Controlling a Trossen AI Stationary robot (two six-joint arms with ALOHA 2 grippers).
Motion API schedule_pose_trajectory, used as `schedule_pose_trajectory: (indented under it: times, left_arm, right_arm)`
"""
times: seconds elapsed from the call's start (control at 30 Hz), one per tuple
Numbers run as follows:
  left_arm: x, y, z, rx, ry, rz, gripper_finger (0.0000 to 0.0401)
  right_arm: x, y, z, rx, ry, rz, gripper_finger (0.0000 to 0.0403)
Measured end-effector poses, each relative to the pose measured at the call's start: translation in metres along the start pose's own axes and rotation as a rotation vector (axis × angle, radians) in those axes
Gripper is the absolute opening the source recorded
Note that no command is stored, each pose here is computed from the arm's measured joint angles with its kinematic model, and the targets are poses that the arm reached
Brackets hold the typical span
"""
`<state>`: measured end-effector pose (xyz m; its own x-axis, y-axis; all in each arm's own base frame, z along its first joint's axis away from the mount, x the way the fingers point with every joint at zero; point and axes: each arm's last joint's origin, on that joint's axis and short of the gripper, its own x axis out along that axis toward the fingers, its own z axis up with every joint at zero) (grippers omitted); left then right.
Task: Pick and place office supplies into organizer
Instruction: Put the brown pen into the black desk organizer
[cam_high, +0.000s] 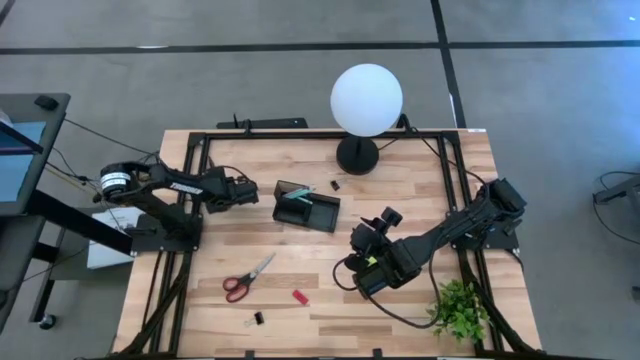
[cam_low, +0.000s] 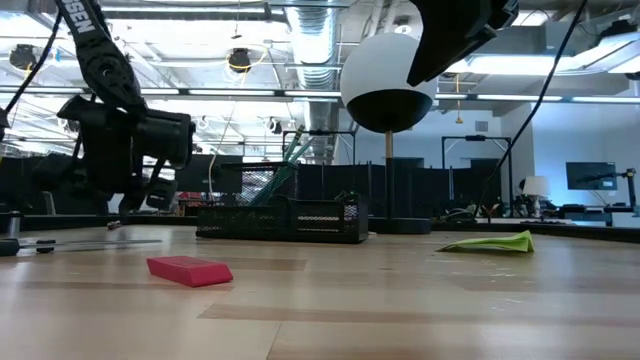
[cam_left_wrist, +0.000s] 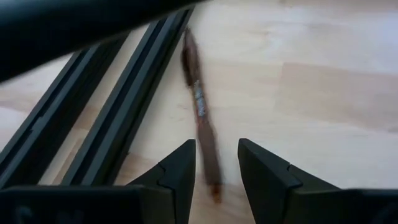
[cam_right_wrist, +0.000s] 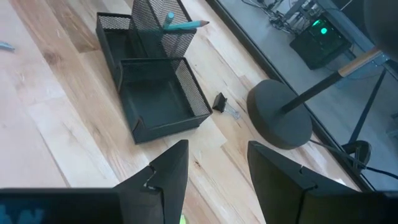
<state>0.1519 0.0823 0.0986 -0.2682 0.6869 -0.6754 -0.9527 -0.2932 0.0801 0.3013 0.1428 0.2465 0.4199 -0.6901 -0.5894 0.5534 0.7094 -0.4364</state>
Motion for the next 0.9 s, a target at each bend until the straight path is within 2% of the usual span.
schedule_pose_trajectory:
  times: [0.2, 0.5, 0.9]
  left_arm:
    - [0.011, -0.001, -0.012, 0.048, -0.011, 0.064, 0.0118]
    - [0.024, -0.012, -0.022, -0.023, -0.109, 0.042, 0.0115]
    - [0.022, -0.014, -0.024, -0.013, -0.112, 0.019, 0.0047]
  right_arm:
    - [-0.005, 0.003, -0.003, -0.016, -0.008, 0.012, 0.0161]
    - [-0.012, 0.006, -0.007, -0.026, -0.019, 0.03, 0.0161]
    - [-0.022, 0.01, -0.013, -0.021, -0.031, 0.057, 0.0161]
